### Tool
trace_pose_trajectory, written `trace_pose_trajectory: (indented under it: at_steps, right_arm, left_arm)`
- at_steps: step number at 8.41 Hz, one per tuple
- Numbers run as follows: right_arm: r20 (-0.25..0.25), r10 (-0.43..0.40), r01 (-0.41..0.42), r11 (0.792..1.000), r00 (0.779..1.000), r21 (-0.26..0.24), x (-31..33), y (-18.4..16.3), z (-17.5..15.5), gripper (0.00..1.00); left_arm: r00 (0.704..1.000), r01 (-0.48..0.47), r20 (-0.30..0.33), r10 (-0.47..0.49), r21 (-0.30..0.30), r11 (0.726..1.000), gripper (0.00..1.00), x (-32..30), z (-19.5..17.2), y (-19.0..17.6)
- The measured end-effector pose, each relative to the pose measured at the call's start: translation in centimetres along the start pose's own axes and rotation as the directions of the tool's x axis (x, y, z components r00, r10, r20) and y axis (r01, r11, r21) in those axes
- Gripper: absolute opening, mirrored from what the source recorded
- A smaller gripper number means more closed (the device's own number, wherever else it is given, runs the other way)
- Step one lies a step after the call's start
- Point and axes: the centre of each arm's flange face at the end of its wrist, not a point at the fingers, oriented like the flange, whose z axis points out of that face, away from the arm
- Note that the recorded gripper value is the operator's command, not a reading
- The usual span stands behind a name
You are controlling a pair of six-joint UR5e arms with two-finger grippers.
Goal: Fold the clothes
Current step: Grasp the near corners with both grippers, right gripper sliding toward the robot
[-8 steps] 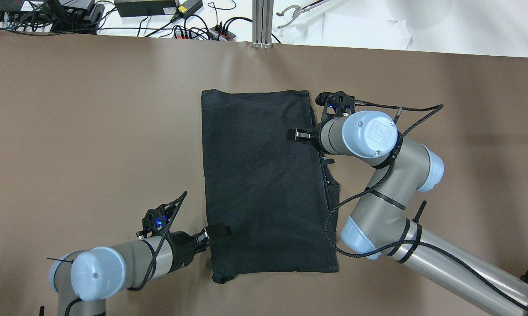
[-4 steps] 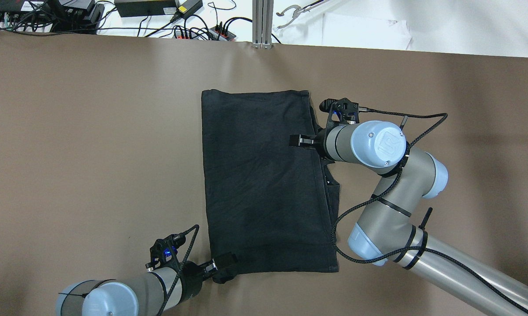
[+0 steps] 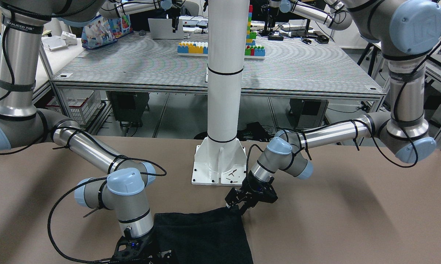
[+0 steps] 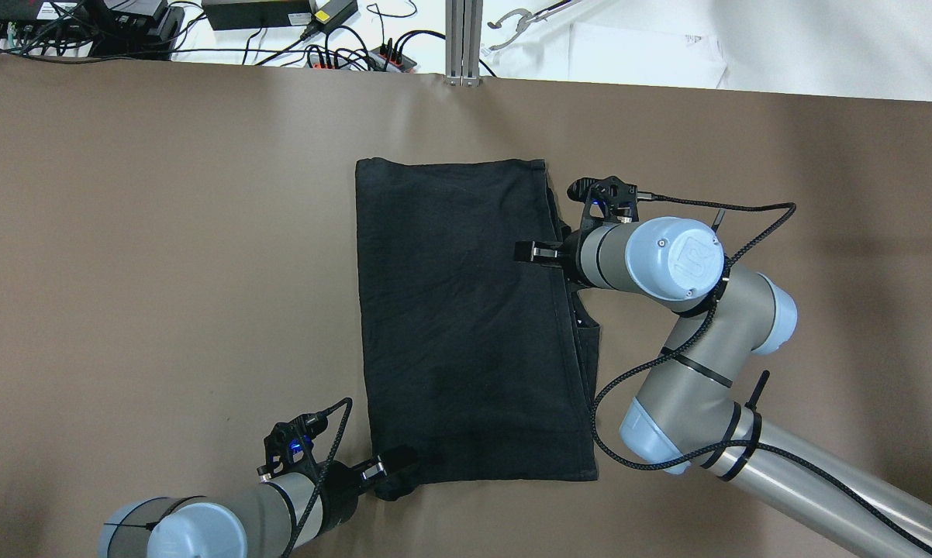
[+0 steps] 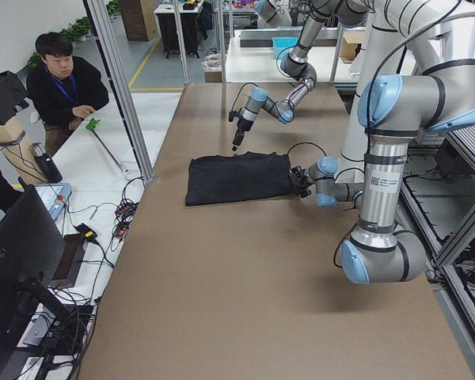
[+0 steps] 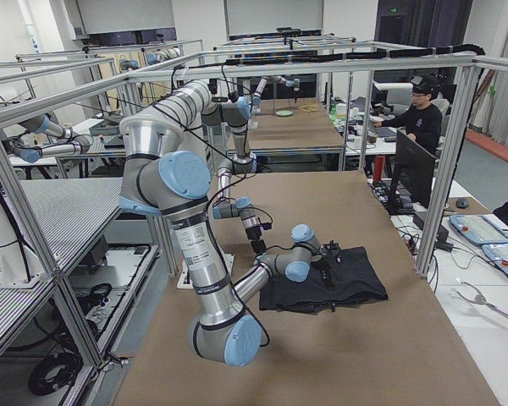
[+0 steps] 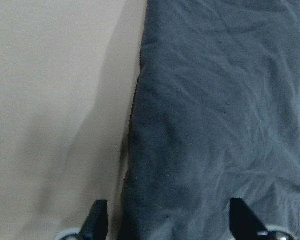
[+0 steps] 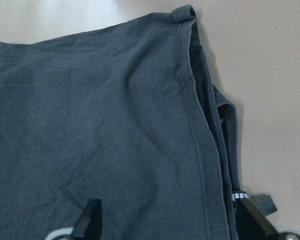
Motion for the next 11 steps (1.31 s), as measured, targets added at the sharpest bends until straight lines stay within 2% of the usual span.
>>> trace_pose_trajectory:
  at_steps: [2,3,7,8,9,10,11]
  right_arm:
    - [0.002,-0.004,0.004,1.0,1.0,0.001,0.1,0.1,-0.2,0.94]
    - [0.001,-0.006,0.006,1.0,1.0,0.0,0.1,0.1,-0.2,0.94]
    - [-0.006,0.006,-0.006,1.0,1.0,-0.008,0.5,0.6,0.0,0.92]
    - [-0.016,0.044,-0.044,0.999,0.999,-0.02,1.2,1.6,0.2,0.91]
    - [-0.029,0.127,-0.128,0.991,0.992,-0.036,2.3,3.1,0.2,0.92]
    - [-0.04,0.229,-0.231,0.972,0.973,-0.049,3.4,4.8,-0.2,0.92]
    - [-0.058,0.33,-0.333,0.941,0.942,-0.059,4.5,6.6,-0.6,0.91]
  left_arm:
    - [1.0,-0.001,0.001,0.001,0.005,1.0,0.19,-0.1,0.0,-0.1]
    - [1.0,-0.001,-0.002,0.001,0.003,1.0,0.0,0.0,-0.1,-0.1]
    - [1.0,-0.004,-0.013,0.004,0.001,1.0,0.0,0.4,-0.3,0.0]
    - [1.0,-0.007,-0.013,0.007,0.001,1.0,0.0,0.4,-0.3,0.0]
    - [1.0,-0.01,-0.012,0.01,0.002,1.0,0.0,0.4,-0.2,0.0]
    - [1.0,-0.012,-0.01,0.012,0.003,1.0,0.0,0.3,-0.2,0.0]
    - [1.0,-0.014,-0.007,0.014,0.005,1.0,0.0,0.2,-0.1,0.0]
